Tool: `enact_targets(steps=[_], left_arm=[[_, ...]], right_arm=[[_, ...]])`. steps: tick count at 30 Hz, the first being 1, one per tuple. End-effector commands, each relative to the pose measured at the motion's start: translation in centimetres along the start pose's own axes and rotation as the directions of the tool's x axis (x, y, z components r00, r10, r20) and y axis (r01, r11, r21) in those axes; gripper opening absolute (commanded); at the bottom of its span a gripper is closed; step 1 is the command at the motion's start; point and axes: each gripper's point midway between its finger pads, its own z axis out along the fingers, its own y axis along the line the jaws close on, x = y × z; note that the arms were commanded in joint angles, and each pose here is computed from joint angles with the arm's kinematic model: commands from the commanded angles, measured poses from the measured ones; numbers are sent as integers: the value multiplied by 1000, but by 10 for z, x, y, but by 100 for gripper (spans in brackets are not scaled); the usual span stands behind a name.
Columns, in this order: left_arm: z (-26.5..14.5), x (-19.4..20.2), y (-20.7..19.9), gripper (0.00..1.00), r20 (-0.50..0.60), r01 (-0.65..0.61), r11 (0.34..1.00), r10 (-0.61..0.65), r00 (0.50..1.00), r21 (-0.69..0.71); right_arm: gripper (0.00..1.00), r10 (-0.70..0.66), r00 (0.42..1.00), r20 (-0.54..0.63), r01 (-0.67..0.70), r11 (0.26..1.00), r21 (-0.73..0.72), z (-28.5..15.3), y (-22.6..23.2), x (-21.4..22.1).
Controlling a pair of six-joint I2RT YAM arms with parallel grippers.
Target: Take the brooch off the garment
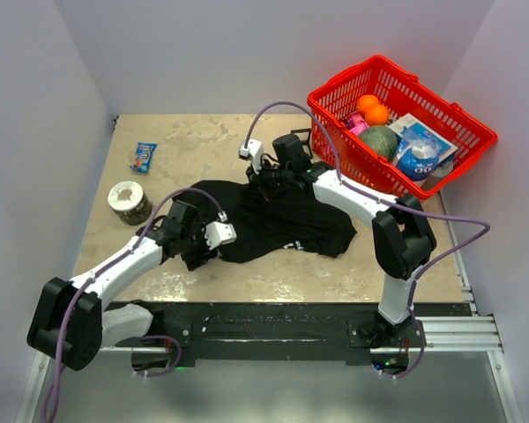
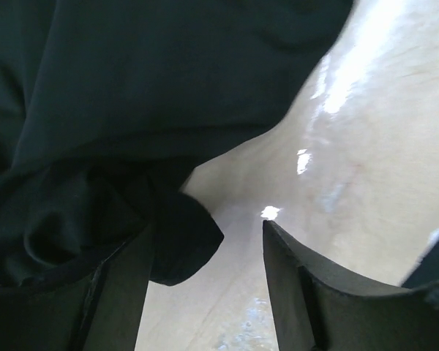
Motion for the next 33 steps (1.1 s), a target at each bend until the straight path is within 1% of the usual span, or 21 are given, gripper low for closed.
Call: enact_targets(steps=[1,5,7,8,9,10,11,12,15,16,18,19,21,24,26,27,28,30,31,32,33], left_arm=[[1,6,32,64,-46,3,981,-12,999,-192],[14,12,27,63,-72,19,982,-33,997,-187],[18,11,29,52,-71,30,980,-44,996,-195],[20,14,29,44,-84,32,981,-49,995,-193],[20,13,31,25,-85,31,980,-49,995,-196],[19,13,33,14,-91,27,979,-47,995,-203],[16,8,36,0,-87,15,978,-34,996,-206],[11,7,37,0,-94,15,979,-35,995,-205],[-19,-22,49,0,-15,20,970,-24,1000,-242],[-46,-42,58,0,108,61,956,-31,994,-287],[-81,-62,71,0,223,70,927,15,975,-368],[-106,-68,78,0,249,48,894,73,966,-446],[-122,-62,85,0,220,30,865,94,971,-501],[-156,-58,118,0,200,42,794,101,975,-606],[-185,-61,147,0,172,40,703,118,978,-710],[-207,-71,166,0,193,59,630,146,970,-774],[-233,-73,190,0,186,82,553,134,973,-829],[-275,-82,222,0,219,140,440,134,966,-887],[-309,-82,250,0,248,200,361,94,964,-911],[-326,-80,265,0,264,229,324,68,962,-918],[-336,-64,288,0,272,257,290,12,962,-922]], right_arm=[[0,-44,994,98,40,998,48,-16,-8,-38],[0,-45,995,94,40,998,57,-17,-11,-36],[0,-45,995,93,40,998,58,-17,-12,-36],[0,-47,995,93,42,997,59,-17,-12,-37],[0,-48,994,94,42,997,62,-18,-13,-37],[0,-45,995,93,40,997,64,-18,-14,-37],[0,-49,994,95,42,997,65,-19,-14,-39],[0,-48,994,95,42,997,68,-20,-15,-39],[0,-47,993,107,39,996,78,-25,-19,-45],[0,-39,994,103,32,997,76,-27,-21,-44],[0,-45,991,124,36,996,79,-36,-24,-56],[0,-45,991,127,35,996,86,-43,-28,-59],[0,-73,985,159,58,994,96,-59,-30,-80],[0,-113,975,192,88,987,132,-89,-37,-107],[0,-156,962,224,110,973,204,-113,-51,-130],[0,-170,956,238,110,963,245,-126,-63,-138],[0,-210,938,275,124,946,298,-144,-69,-160],[0,-226,925,307,94,915,392,-175,-97,-176],[0,-235,905,355,68,903,424,-195,-106,-199],[0,-231,894,383,39,893,448,-210,-116,-209],[0,-223,886,408,-6,872,490,-234,-134,-214]])
